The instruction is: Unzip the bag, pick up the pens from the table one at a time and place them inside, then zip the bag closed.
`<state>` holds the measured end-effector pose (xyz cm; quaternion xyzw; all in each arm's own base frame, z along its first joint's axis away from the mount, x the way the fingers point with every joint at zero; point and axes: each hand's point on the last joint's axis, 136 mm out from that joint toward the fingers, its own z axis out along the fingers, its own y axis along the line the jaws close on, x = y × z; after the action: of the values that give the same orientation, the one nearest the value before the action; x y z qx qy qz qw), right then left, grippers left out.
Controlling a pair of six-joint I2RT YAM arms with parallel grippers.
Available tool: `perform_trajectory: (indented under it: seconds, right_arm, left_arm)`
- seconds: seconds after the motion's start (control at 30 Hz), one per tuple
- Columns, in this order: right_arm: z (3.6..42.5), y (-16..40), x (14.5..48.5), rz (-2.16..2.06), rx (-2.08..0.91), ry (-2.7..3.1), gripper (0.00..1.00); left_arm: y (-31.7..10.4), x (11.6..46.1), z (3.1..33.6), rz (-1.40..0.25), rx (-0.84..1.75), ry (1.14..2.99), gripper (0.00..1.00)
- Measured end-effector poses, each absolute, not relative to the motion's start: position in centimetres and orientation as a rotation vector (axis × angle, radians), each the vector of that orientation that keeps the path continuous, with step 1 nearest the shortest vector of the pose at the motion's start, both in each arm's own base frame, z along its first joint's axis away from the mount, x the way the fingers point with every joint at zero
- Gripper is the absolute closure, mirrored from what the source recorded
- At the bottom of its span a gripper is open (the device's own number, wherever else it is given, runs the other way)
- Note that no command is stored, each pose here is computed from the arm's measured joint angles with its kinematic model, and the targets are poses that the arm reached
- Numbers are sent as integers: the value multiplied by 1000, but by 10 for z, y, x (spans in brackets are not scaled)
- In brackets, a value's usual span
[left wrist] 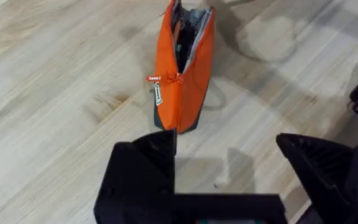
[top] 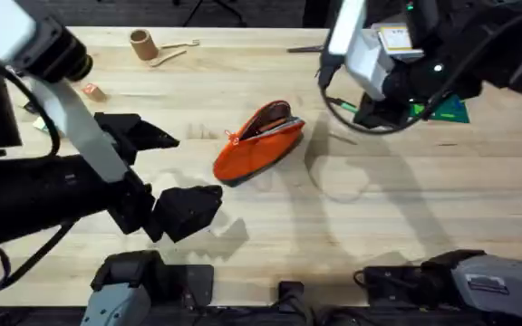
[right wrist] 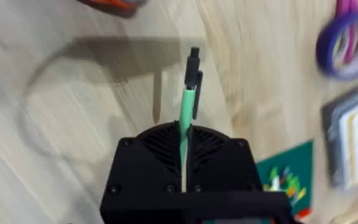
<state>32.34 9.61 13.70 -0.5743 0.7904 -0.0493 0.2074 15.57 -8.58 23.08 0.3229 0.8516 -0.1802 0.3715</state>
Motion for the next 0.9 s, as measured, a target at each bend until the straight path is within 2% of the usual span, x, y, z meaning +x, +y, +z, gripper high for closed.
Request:
perform_trajectory:
  seconds: [0.47, 0.9]
  right_arm:
    - [152, 181, 316, -228, -2072, 1578, 968]
    - [163, 202, 323, -306, -2186, 1281, 968]
  left_arm:
    - [-86, 156, 231, -462, 828, 2184, 7]
    - [-86, 156, 231, -462, 828, 2183, 7]
